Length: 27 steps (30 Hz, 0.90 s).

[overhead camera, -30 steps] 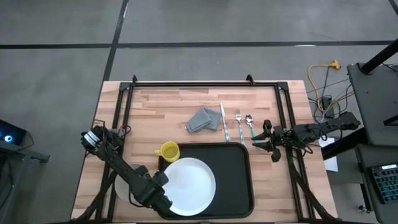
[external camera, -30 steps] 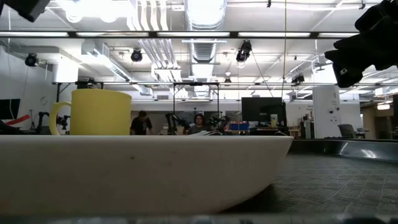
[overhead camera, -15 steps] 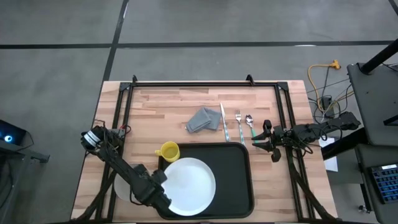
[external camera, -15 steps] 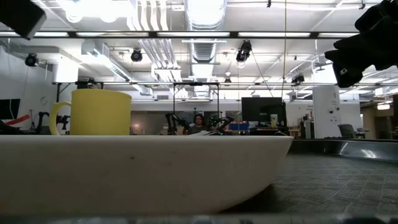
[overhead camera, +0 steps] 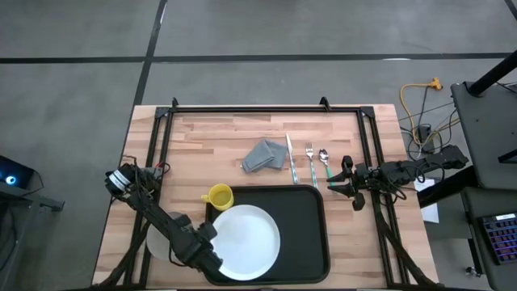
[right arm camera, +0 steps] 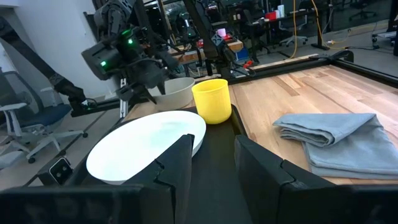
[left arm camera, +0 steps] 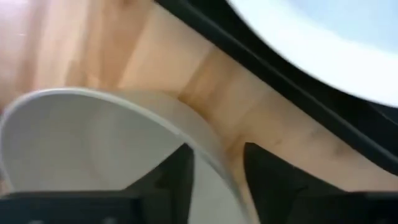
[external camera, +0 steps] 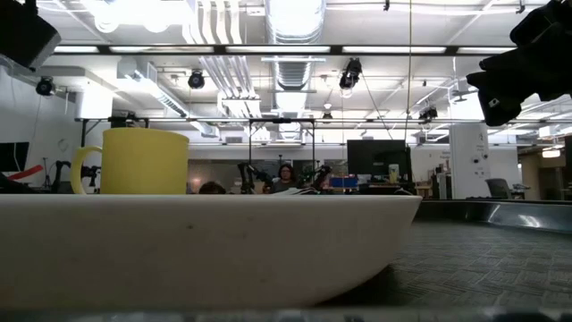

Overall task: Set up tray
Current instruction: Put the brown bowl on the white plate

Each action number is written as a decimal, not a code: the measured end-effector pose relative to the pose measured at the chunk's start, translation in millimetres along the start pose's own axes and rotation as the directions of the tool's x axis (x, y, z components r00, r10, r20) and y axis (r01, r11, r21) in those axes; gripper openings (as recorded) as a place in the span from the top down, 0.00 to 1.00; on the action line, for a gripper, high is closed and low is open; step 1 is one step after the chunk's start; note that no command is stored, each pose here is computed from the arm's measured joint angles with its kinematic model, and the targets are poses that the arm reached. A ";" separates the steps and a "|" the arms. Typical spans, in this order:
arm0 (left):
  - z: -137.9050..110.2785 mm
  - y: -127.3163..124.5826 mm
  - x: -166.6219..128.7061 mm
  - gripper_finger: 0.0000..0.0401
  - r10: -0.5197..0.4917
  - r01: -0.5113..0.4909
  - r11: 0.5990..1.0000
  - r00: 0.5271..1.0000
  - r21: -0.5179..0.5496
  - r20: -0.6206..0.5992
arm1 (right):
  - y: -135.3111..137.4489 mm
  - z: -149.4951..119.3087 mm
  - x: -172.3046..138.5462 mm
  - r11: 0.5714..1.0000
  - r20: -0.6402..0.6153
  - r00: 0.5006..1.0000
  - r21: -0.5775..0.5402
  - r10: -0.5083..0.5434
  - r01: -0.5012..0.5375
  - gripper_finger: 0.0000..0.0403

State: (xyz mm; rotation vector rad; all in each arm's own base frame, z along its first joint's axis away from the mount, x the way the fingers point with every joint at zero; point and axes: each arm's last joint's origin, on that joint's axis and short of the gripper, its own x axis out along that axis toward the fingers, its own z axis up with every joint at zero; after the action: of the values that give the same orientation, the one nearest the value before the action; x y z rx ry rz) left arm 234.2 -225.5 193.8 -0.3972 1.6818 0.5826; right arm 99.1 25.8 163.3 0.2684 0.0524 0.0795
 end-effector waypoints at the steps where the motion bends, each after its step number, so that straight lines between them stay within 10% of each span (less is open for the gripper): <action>1: -0.1 -1.1 0.0 0.77 -0.012 0.012 1.000 1.000 0.008 -0.008 | 0.0 0.0 0.0 1.000 0.000 1.000 0.000 0.000 0.000 0.72; 6: -1.7 -2.6 -0.2 0.97 -0.036 0.039 0.998 0.997 0.057 -0.064 | 0.0 0.1 0.0 1.000 0.000 1.000 0.000 0.000 0.000 0.72; 27: -9.3 -5.1 -71.8 1.00 -0.069 0.063 0.986 0.997 0.152 0.030 | 0.0 0.1 0.0 1.000 0.000 1.000 0.000 0.000 0.000 0.72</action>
State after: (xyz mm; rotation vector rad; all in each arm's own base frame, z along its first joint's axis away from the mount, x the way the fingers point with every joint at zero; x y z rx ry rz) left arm 243.3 -239.2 264.5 -0.3299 1.6601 0.4082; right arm 99.1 25.8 163.4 0.2685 0.0521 0.0796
